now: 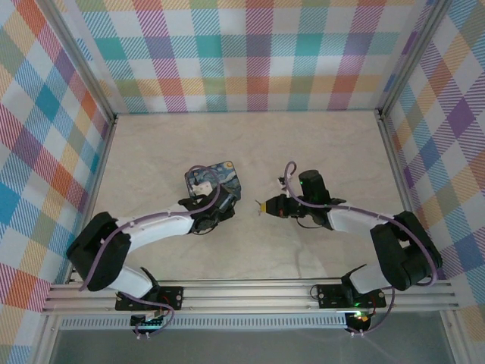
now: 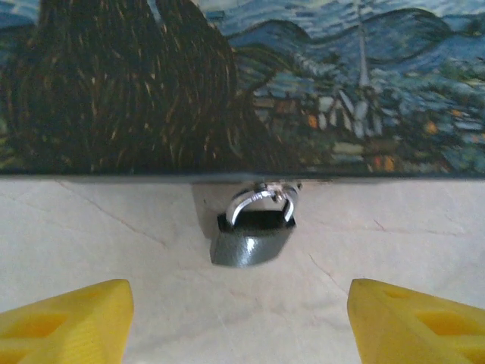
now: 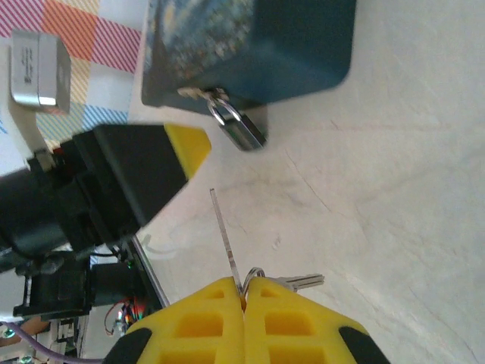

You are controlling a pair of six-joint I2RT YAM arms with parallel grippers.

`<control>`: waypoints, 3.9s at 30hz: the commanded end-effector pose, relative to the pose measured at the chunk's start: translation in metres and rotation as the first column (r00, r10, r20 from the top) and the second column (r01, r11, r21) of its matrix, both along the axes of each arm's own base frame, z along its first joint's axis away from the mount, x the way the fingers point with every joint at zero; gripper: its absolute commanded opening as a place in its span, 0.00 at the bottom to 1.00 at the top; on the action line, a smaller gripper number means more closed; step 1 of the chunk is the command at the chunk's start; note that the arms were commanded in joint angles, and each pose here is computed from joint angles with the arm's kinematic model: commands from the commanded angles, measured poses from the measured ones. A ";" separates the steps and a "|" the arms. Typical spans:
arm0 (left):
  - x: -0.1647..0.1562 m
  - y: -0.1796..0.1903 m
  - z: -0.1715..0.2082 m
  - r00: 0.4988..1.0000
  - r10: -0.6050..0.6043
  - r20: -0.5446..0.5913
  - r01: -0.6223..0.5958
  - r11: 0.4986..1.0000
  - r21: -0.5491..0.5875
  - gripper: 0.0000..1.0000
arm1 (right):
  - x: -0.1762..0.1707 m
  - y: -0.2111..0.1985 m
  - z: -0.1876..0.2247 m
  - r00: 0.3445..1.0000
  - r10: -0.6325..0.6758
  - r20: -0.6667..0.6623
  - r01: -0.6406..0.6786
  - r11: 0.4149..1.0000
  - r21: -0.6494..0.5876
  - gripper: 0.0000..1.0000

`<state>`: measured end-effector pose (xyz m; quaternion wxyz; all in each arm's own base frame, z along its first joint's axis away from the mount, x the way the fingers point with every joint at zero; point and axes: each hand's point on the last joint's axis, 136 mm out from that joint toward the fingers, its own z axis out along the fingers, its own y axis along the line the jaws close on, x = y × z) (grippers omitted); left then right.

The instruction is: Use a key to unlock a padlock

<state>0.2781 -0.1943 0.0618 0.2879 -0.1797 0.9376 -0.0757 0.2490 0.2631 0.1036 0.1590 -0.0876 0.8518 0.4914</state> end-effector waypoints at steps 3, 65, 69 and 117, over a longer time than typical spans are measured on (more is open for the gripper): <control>0.019 0.003 -0.004 0.995 0.074 0.070 -0.079 0.994 0.079 0.72 | -0.003 0.001 0.017 0.998 0.014 0.063 -0.017 0.999 0.040 0.00; 0.011 -0.015 0.089 0.953 0.026 -0.301 -0.236 0.684 -0.690 0.14 | -0.018 0.092 0.044 0.979 0.164 0.120 -0.184 0.967 0.179 0.00; 0.010 -0.013 0.087 0.952 0.026 -0.305 -0.240 0.680 -0.693 0.14 | -0.018 0.094 0.041 0.979 0.170 0.111 -0.189 0.964 0.185 0.00; 0.010 -0.004 0.094 0.964 0.067 -0.258 -0.237 0.659 -0.714 0.10 | -0.018 0.116 0.046 0.965 0.239 0.105 -0.257 0.940 0.224 0.00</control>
